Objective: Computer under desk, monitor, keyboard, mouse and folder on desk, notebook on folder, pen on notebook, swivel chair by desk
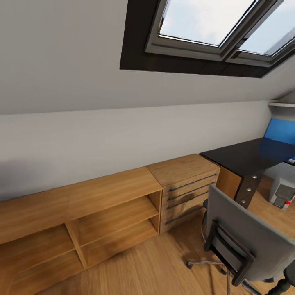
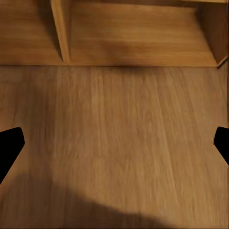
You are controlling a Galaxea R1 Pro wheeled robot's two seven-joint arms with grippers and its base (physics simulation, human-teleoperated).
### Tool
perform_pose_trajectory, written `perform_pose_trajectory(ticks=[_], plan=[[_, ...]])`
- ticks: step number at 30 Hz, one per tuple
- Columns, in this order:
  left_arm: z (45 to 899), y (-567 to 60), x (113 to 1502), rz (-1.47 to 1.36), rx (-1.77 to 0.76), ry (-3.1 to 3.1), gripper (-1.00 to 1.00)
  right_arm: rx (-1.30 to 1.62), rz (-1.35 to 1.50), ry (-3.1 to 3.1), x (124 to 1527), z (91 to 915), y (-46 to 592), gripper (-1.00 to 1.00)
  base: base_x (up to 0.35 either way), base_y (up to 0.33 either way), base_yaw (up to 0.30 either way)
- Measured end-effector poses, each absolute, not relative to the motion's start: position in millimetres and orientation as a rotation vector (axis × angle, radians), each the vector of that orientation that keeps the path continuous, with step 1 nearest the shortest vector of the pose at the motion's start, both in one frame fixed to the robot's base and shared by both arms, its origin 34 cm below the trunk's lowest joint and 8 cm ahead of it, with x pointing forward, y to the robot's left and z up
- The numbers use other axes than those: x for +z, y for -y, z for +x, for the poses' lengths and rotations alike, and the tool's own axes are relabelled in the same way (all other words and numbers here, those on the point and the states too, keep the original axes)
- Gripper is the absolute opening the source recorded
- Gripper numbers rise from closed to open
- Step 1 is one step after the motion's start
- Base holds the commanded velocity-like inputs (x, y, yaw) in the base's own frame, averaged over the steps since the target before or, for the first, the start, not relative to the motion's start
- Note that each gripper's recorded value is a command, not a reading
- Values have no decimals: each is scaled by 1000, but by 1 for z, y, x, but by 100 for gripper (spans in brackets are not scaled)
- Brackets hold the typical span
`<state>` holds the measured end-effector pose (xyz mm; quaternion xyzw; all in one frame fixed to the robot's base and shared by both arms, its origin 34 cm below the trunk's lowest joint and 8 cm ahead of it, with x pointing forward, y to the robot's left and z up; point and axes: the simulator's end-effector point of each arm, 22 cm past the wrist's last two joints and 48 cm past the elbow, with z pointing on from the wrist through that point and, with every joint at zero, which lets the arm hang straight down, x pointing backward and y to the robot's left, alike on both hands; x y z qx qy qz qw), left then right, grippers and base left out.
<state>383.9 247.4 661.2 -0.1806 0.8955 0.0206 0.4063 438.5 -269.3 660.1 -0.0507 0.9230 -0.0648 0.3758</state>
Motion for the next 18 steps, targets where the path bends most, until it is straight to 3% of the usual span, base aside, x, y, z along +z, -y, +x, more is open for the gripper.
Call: perform_pose_trajectory(ticks=[12, 18], plan=[[383, -247, 661, -456, 52, -2261, 100, -166, -129, -2363, 660, 438, 269, 100, 237, 153, -267], [382, -247, 659, -456, 53, -2267, 100, -167, -129, -2370, 658, 436, 270, 100, 63, 20, -211]])
